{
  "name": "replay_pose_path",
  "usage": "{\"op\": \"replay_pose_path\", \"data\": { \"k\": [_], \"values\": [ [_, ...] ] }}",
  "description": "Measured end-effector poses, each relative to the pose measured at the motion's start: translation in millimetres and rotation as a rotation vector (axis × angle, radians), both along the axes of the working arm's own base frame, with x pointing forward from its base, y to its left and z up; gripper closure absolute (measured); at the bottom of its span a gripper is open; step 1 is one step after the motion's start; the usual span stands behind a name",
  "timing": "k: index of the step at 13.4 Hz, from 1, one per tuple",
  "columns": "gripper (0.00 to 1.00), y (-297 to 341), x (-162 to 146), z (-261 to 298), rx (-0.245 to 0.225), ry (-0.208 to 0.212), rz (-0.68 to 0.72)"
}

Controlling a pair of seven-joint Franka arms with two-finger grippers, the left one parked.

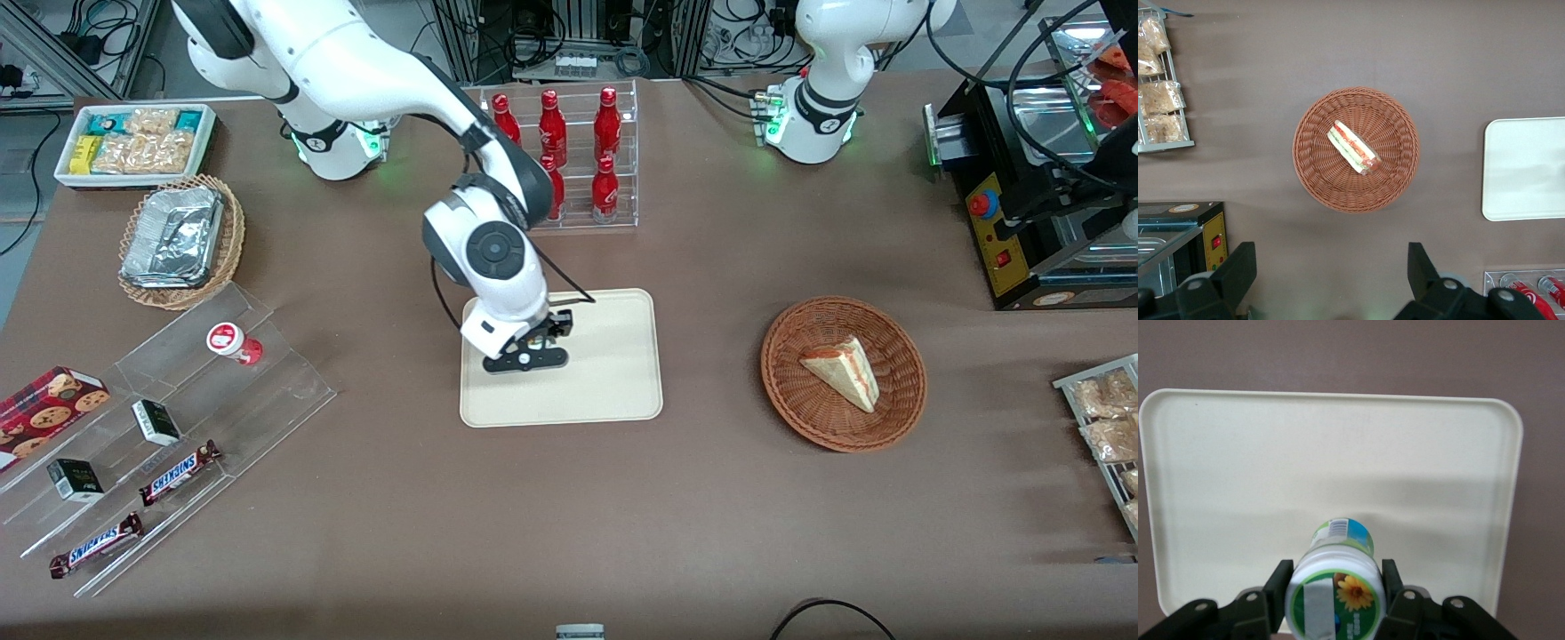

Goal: Place green gum on tray
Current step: 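Lower the tub onto the cream tray with the right gripper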

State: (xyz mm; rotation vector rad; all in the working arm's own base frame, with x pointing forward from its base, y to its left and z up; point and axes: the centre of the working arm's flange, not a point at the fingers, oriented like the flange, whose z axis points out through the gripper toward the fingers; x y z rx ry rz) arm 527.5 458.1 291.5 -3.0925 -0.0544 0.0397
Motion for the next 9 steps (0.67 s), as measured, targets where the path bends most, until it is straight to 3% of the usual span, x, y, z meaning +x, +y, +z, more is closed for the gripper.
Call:
{"op": "replay_pose_path", "data": {
  "k": [9],
  "values": [
    [0.41, 20.7, -5.2, -56.1, 0.017, -0.035, -0.017]
  ]
}}
